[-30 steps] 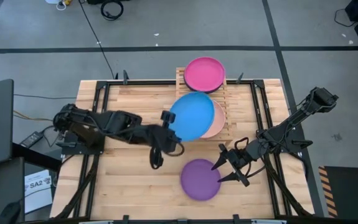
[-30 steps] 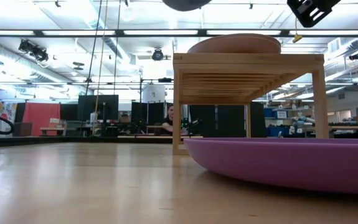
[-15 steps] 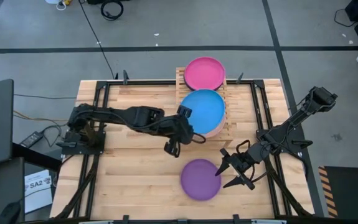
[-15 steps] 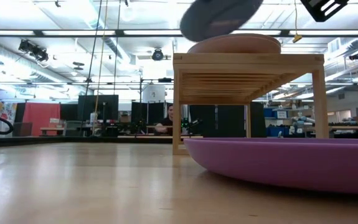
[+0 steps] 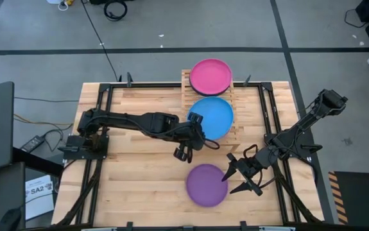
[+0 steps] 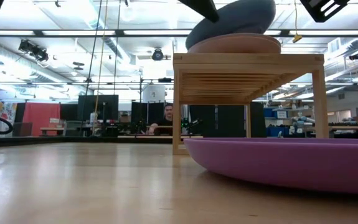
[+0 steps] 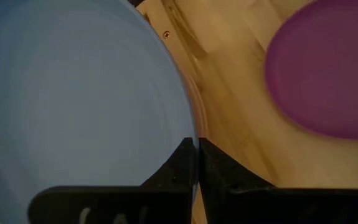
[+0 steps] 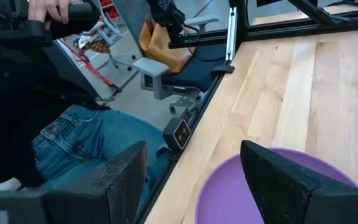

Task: Place and stack plates onto a shelf
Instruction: Stack the blue plate on top of the light pink plate, then stack the violet plate on top of the blue plate

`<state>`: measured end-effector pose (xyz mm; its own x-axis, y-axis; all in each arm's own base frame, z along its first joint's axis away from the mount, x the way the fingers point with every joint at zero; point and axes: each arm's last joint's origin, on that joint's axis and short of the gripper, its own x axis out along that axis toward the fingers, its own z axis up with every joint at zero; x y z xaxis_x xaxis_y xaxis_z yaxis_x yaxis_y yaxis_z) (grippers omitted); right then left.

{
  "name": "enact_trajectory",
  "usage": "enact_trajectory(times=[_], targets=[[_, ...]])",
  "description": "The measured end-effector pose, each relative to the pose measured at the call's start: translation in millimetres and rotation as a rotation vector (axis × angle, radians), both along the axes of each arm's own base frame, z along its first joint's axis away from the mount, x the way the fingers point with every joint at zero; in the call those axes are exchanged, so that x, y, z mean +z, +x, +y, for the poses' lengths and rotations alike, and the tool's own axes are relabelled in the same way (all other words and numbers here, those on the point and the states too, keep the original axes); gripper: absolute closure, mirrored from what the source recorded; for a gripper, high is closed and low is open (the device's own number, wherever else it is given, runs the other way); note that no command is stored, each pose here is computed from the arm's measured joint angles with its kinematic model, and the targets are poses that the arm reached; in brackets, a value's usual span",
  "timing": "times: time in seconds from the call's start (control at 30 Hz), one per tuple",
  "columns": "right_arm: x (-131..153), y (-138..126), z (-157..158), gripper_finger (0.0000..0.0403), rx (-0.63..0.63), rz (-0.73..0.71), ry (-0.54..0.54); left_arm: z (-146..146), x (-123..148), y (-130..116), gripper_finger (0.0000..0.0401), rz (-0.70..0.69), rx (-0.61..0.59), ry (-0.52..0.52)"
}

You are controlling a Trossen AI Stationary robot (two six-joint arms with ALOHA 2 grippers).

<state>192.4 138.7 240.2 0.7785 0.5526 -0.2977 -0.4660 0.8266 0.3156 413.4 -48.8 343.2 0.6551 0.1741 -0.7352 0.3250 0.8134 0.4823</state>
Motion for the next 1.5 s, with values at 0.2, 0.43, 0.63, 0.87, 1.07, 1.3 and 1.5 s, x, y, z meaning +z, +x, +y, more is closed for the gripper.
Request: enact_trajectory(times=[0.2,0.43,0.63,0.87,1.07,1.3,1.5], targets=[[0.0,0.0,0.0,0.0139,0.0,0.0,0.0,0.8,0.1,0.0,0.0384,-0.003,0.013,-0.009],[-0.1,0.0,0.0,0.0139,-0.001,0.001,0.001,2.1,0.3,0.1,0.0363,-0.003,0.013,-0.006],[0.0,0.0,0.0,0.0139,-0.001,0.0,-0.001,6.0,0.5,0.2,0.0337,-0.002,0.023,-0.006],[-0.1,0.1,0.0,0.0139,-0.001,0.0,-0.001,9.2,0.7,0.4,0.0292,-0.003,0.033,-0.003],[-0.1,0.1,0.0,0.0139,-0.001,0.0,-0.001,9.3,1.0,0.2,0.0234,-0.009,0.056,-0.018],[-0.1,0.1,0.0,0.0139,-0.002,0.003,0.004,9.3,1.0,0.2,0.018,-0.01,0.061,-0.023],[-0.1,0.0,0.0,0.0139,-0.002,0.004,0.004,9.2,1.0,0.2,0.0173,-0.011,0.06,-0.023]])
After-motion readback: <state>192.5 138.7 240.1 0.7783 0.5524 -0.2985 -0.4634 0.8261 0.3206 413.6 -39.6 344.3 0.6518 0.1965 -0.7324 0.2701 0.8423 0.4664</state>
